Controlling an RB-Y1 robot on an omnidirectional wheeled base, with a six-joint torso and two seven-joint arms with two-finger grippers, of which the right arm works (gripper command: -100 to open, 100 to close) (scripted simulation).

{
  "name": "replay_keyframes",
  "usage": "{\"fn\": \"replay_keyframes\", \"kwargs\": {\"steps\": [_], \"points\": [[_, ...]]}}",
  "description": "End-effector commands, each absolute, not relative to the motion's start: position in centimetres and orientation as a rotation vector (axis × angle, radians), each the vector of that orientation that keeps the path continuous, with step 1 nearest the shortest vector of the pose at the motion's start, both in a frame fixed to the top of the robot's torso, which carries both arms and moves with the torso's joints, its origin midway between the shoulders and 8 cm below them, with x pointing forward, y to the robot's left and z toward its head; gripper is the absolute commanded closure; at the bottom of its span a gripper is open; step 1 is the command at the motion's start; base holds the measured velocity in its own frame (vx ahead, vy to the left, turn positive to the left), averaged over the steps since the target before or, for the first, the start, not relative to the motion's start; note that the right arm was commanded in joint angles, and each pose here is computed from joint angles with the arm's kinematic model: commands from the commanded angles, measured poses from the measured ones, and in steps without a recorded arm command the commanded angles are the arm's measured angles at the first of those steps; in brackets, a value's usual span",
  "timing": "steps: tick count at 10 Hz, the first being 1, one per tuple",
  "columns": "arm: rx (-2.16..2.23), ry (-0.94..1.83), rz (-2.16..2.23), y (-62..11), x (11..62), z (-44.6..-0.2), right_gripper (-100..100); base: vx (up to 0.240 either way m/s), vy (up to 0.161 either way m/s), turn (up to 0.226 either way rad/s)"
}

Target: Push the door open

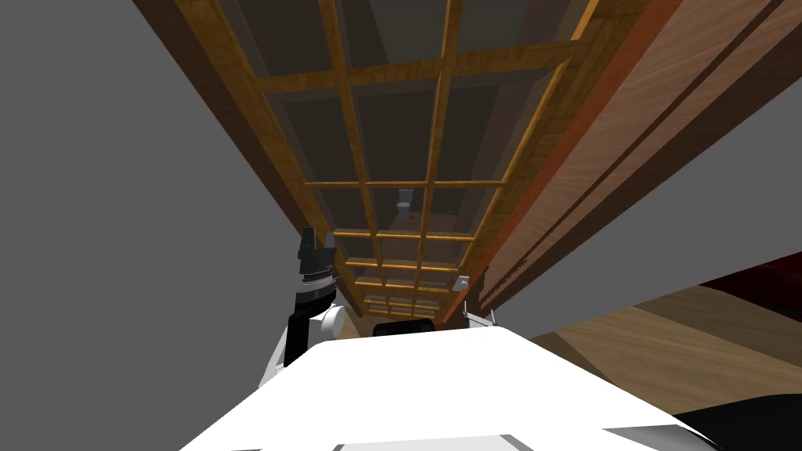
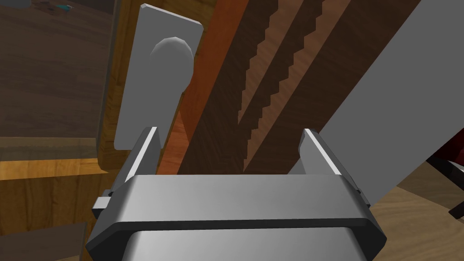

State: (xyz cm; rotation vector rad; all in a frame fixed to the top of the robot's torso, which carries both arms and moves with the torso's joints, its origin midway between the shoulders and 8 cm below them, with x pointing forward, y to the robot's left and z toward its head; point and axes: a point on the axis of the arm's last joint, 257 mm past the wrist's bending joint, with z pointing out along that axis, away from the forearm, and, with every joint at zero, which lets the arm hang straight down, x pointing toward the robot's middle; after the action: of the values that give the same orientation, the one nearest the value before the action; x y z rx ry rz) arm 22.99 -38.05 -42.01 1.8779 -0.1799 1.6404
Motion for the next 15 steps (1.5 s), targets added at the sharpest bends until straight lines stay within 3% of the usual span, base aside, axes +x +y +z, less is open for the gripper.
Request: {"fn": "replay_keyframes", "kwargs": {"steps": [1,15], "points": [[1.854,-0.166,1.690,-37.9,25.2,-40.7,-100,-0.017,-0.014,-0.015],[1.841,-0.183,1.662,-38.8,23.7,-40.7,-100,0.021,0.009,-0.010]]}}
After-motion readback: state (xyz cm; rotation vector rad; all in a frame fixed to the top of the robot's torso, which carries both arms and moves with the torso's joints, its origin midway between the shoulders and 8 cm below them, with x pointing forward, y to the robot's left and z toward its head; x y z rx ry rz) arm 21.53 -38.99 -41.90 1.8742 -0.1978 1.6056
